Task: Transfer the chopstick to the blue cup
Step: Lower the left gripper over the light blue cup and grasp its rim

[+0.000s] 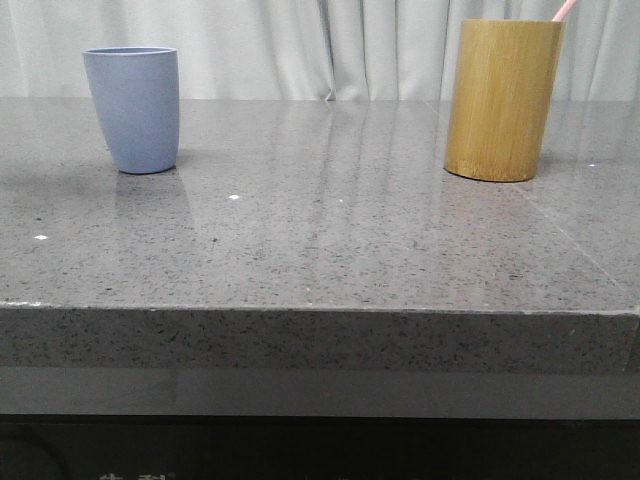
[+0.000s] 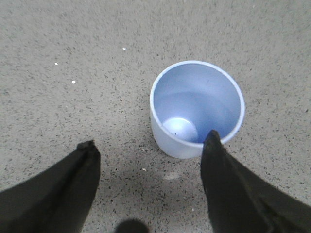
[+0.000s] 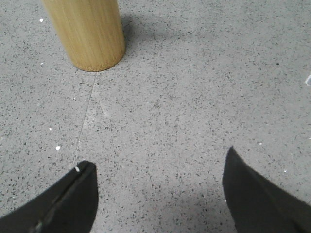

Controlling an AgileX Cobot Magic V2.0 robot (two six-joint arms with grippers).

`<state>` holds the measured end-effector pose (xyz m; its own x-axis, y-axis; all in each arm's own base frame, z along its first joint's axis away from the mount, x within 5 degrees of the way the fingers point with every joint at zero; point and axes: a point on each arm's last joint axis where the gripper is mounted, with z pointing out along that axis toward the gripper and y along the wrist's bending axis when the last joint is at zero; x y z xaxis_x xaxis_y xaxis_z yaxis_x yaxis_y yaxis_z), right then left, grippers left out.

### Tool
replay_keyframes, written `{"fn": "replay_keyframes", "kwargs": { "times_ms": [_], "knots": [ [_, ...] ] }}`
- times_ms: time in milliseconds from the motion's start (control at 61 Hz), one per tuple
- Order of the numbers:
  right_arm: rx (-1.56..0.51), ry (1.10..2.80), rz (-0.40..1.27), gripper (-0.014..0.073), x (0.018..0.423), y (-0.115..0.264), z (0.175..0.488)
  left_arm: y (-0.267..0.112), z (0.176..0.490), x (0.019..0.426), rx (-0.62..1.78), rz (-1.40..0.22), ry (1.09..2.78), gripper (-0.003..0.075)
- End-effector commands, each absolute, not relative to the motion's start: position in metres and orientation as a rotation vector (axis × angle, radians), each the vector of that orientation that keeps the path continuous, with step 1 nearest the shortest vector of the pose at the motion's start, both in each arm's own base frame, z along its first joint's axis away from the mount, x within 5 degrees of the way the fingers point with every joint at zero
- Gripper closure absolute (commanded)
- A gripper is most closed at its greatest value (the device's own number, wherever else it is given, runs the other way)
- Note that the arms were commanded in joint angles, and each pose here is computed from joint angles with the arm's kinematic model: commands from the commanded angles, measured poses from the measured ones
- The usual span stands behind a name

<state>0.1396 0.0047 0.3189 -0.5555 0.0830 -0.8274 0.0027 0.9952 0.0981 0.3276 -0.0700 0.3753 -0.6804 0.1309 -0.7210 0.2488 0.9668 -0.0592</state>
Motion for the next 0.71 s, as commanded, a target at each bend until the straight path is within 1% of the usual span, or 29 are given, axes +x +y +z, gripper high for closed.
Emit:
{"fn": "replay_keyframes", "kwargs": {
  "times_ms": [0,197,459,574,689],
  "knots": [
    [0.058,2.076,0.103,0.0045,0.143,0.004,0.332,-0.076,0.399,0.339,0.273,-0.209,2.263,0.0282],
    [0.058,2.081,0.103,0.0045,0.143,0.004,0.332,-0.083,0.386,0.372,0.294,-0.21,2.359,0.0282],
    [0.058,2.081,0.103,0.0045,0.143,0.004,0.332,-0.09,0.373,0.401,0.303,-0.218,2.408,0.0284],
    [0.058,2.081,0.103,0.0045,0.143,0.004,0.332,-0.091,0.369,0.406,0.307,-0.218,2.424,0.0344],
    [0.058,2.081,0.103,0.0045,0.143,0.004,0.332,-0.092,0.367,0.408,0.309,-0.22,2.436,0.0457]
  ]
}}
